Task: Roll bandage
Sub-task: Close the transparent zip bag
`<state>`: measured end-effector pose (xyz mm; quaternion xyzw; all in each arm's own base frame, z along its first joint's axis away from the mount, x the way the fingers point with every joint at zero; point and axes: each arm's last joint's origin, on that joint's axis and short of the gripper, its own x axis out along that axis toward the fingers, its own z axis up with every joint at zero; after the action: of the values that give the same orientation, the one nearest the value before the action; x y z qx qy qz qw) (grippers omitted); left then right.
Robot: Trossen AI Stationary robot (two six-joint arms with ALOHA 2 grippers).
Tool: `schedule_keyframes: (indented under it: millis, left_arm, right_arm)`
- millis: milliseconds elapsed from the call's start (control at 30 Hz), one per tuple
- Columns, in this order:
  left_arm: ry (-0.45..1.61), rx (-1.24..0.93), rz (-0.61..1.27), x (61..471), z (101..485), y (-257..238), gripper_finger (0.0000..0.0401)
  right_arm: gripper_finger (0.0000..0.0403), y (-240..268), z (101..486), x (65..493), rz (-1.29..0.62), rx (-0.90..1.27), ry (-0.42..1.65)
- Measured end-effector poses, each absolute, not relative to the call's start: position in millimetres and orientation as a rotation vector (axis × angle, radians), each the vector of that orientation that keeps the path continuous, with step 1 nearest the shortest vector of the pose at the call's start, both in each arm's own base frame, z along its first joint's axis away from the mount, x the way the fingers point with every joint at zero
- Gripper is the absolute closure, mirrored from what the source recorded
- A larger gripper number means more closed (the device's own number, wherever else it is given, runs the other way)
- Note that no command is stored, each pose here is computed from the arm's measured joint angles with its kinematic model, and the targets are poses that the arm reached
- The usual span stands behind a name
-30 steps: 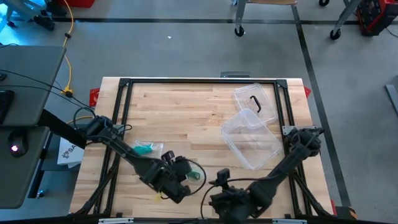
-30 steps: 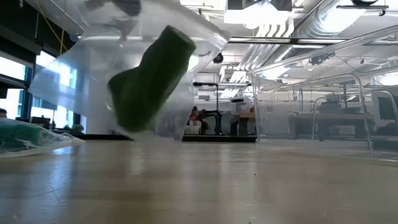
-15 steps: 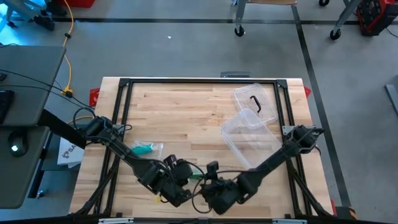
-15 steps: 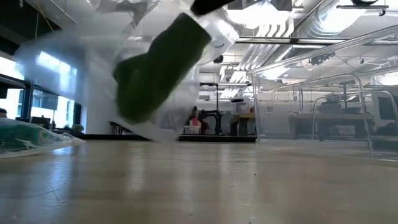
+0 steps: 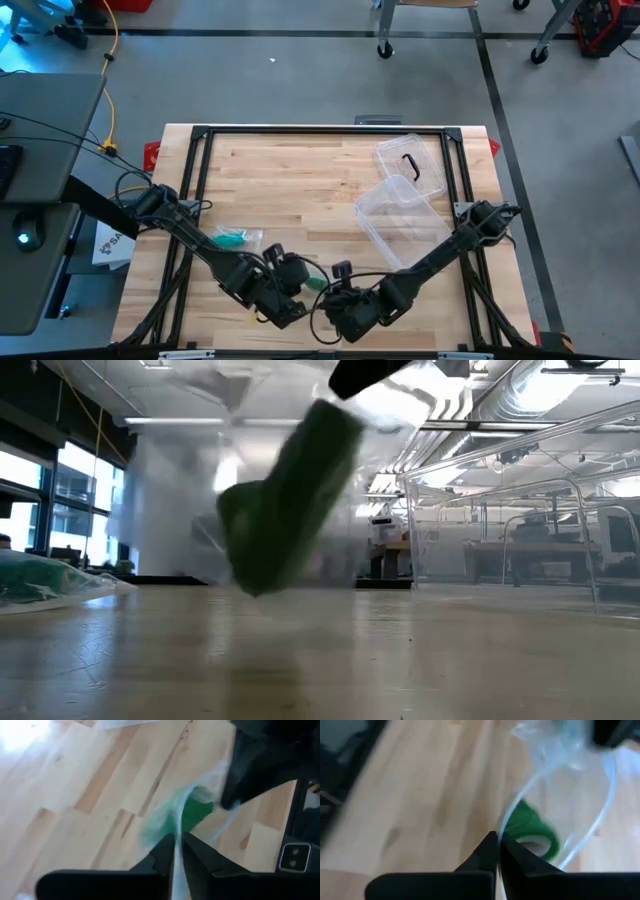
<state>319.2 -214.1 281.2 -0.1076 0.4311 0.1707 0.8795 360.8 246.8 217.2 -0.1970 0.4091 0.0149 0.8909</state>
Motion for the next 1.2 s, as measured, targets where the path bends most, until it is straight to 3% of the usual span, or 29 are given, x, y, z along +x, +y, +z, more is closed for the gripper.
schedule_keyframes:
  millis: [167, 267, 400, 500, 600, 967, 1200]
  left_arm:
    - [0.902, -0.22, 0.37, 299, 309, -198, 0.0319]
    - [0.878, -0.204, 0.331, 284, 331, -190, 0.0292]
    - [0.876, -0.067, 0.179, 258, 347, -202, 0.028]
    - [0.838, 0.084, 0.115, 241, 345, -225, 0.0286]
    - [0.756, 0.175, 0.156, 229, 336, -248, 0.0297]
    - [0.387, 0.339, 0.39, 217, 256, -322, 0.0311]
    - [0.308, 0.268, 0.496, 229, 220, -323, 0.0276]
  right_arm:
    - [0.0401, 247, 217, 362, 0.151, -0.305, 0.905]
    - [0.0402, 245, 224, 362, 0.068, -0.339, 0.846]
    - [0.0402, 247, 252, 354, -0.019, -0.352, 0.719]
    - [0.0402, 253, 267, 348, 0.039, -0.38, 0.663]
    - [0.0402, 249, 269, 346, 0.137, -0.308, 0.72]
    - [0.0403, 246, 267, 344, 0.151, -0.272, 0.774]
    - [0.0403, 247, 271, 344, 0.16, -0.257, 0.752]
